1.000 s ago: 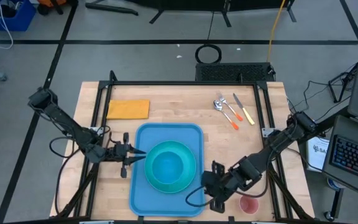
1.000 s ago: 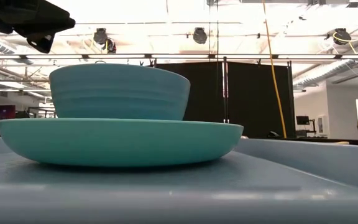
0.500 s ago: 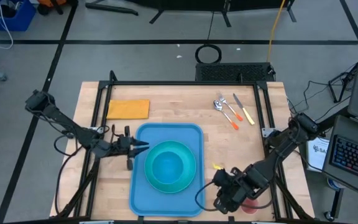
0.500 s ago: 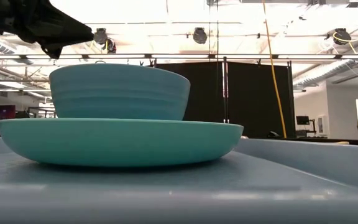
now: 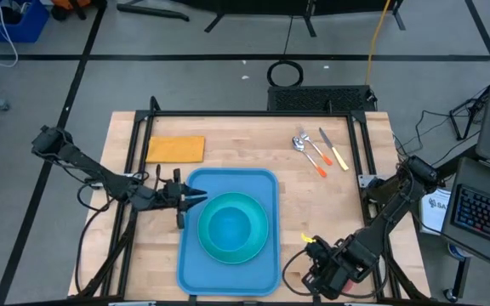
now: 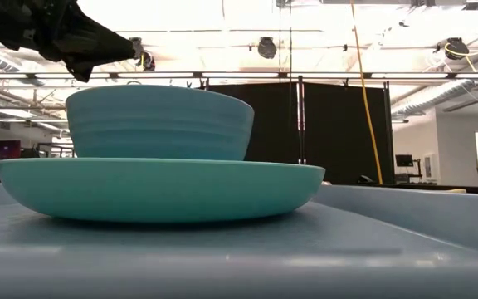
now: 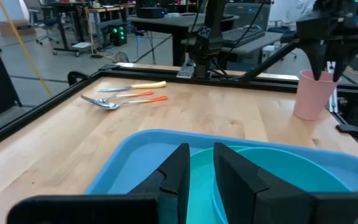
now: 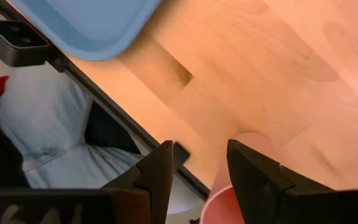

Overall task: Set up tray
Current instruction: Put the pink cup on the blue tray to the bottom right of the light blue plate

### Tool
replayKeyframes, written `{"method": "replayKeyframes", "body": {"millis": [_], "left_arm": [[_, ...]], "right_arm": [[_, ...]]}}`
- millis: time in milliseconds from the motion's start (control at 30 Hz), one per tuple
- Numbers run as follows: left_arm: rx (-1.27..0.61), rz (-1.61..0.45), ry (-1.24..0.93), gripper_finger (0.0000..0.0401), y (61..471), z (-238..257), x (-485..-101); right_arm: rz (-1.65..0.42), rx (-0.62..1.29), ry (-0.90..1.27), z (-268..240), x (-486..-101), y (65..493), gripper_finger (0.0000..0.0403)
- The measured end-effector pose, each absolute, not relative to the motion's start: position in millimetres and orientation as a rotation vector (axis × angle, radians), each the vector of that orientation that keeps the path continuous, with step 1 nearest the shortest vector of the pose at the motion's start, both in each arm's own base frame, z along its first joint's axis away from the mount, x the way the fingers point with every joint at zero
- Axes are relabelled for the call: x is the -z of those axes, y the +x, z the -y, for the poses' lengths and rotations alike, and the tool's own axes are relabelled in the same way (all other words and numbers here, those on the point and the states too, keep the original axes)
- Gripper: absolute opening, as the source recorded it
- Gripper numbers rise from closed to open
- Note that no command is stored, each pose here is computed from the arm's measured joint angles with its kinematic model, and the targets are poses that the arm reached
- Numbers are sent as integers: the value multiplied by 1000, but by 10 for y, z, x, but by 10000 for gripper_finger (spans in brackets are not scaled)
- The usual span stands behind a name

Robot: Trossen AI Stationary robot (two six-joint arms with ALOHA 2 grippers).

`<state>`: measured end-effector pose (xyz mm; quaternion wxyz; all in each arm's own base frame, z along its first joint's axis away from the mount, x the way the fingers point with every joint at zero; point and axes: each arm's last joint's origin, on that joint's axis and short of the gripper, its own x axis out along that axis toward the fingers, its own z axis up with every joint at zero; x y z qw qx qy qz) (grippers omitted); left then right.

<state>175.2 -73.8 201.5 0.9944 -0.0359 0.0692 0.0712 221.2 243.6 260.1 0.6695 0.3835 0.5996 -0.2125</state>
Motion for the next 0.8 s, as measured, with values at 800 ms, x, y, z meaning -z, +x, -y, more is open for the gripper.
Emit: {"method": "replayKeyframes", "body": {"millis": [800], "left_arm": [[-154,-145,-74,77,1819,591,-2014]], "right_arm": [[-1429,625,1000,-2571,-2593,1997,144]]}}
